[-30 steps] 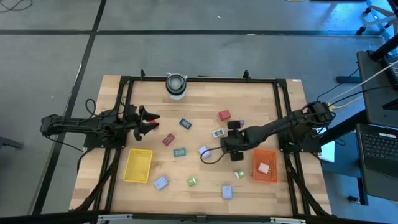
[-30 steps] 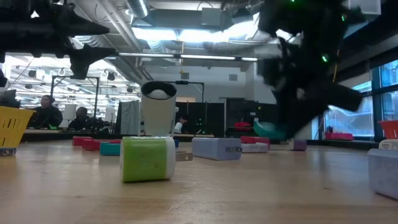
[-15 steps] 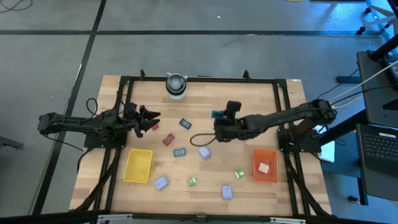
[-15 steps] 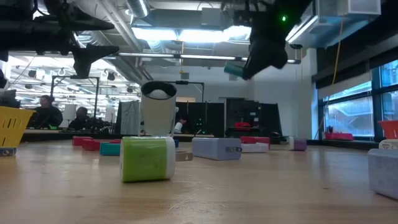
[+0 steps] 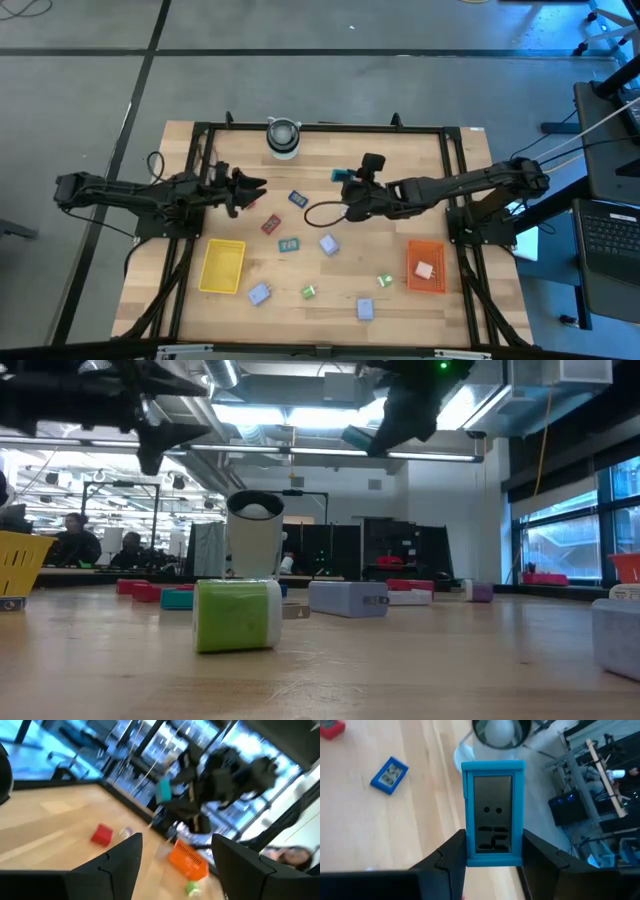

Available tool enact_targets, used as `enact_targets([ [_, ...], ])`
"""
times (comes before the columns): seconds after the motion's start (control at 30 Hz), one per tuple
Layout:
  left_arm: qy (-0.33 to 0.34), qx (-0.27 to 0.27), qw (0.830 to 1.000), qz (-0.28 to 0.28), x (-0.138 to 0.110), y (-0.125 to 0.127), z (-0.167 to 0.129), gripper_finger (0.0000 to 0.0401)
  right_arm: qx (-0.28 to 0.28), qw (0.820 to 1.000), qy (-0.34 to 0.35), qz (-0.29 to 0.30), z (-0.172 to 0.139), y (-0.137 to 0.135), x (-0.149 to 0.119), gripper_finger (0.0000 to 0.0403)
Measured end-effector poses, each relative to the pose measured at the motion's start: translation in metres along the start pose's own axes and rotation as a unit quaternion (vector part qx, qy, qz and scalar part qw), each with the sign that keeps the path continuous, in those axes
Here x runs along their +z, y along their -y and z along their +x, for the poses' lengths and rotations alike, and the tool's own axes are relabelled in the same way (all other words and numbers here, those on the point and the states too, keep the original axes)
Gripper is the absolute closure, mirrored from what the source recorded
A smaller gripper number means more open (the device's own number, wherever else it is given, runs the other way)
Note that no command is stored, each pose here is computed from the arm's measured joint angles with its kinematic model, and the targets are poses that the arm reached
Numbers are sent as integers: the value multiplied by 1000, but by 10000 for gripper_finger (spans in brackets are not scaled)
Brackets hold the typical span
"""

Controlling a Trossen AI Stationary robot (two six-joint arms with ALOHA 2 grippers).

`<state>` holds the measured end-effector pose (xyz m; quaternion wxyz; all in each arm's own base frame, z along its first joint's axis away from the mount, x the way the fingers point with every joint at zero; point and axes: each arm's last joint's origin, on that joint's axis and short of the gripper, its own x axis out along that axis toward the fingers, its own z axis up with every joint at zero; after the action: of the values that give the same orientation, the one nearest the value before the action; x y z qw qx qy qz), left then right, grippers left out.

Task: Pick & Place Office items
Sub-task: Put the light blue digital timer into the yellow basket

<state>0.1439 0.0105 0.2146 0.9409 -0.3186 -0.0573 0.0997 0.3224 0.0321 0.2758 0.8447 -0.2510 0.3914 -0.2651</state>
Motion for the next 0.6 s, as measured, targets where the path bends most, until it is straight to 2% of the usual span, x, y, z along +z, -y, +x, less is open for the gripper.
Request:
enact_targets([
  [0.1,-24,47,999,12,6,5,17,168,-9,1000,15,-7,1,2,4,250],
  [0.27,-35,118,992,38,13,7,51,168,13,999,36,1,2,2,9,250],
  [0.47,-67,130,987,72,20,12,96,159,18,999,41,3,2,2,10,250],
  [0.6,-81,106,988,79,27,18,118,143,28,999,38,0,5,-2,9,250],
])
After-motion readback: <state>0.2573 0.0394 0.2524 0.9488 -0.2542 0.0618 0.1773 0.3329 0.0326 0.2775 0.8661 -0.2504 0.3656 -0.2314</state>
